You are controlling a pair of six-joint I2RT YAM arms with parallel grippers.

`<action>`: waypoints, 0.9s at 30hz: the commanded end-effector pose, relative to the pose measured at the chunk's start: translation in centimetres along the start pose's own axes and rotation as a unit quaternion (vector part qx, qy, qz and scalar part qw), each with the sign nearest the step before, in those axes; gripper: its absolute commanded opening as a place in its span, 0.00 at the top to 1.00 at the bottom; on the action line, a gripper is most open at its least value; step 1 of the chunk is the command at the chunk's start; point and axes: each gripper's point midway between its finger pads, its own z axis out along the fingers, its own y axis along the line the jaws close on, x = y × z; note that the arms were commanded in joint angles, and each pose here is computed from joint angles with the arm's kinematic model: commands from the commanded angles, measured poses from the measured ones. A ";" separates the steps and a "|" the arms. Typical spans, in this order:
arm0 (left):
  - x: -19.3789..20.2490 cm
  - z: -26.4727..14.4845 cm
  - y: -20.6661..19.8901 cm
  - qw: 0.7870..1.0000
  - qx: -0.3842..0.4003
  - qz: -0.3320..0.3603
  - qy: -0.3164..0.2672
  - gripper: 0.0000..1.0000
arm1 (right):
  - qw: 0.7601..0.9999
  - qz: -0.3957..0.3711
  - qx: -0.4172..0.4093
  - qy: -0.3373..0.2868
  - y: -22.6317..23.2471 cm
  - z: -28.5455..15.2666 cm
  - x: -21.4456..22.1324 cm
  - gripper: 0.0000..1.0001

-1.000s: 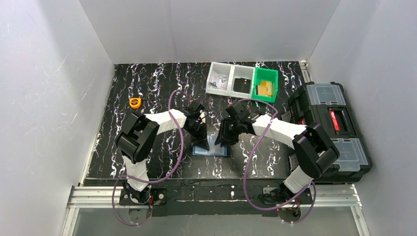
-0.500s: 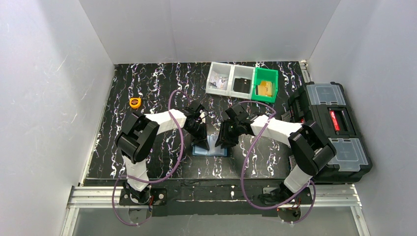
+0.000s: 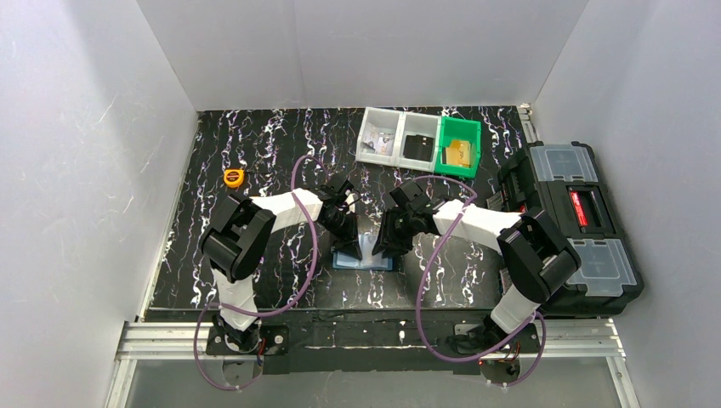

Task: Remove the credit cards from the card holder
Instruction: Remove the credit card from the card holder.

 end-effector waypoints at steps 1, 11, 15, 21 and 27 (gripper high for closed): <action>2.6 2.3 4.7 0.995 -0.095 -0.006 0.039 1.00 | 1.000 0.006 0.001 -0.001 -0.4 0.1 0.2 0.57; 2.5 2.1 4.5 0.995 -0.092 -0.004 0.038 1.00 | 1.000 0.005 -0.005 0.002 -0.2 0.3 0.2 0.58; 2.4 2.0 4.2 0.995 -0.088 -0.003 0.036 1.00 | 1.000 0.003 -0.013 0.001 0.6 0.2 -0.3 0.68; 2.0 1.2 3.2 0.997 -0.078 0.004 0.028 1.00 | 1.000 -0.003 -0.018 -0.005 1.4 -0.1 -0.9 0.85; 1.2 -1.2 1.3 0.998 -0.065 0.018 0.005 0.97 | 1.000 -0.010 0.001 -0.015 0.6 -0.8 -0.8 0.99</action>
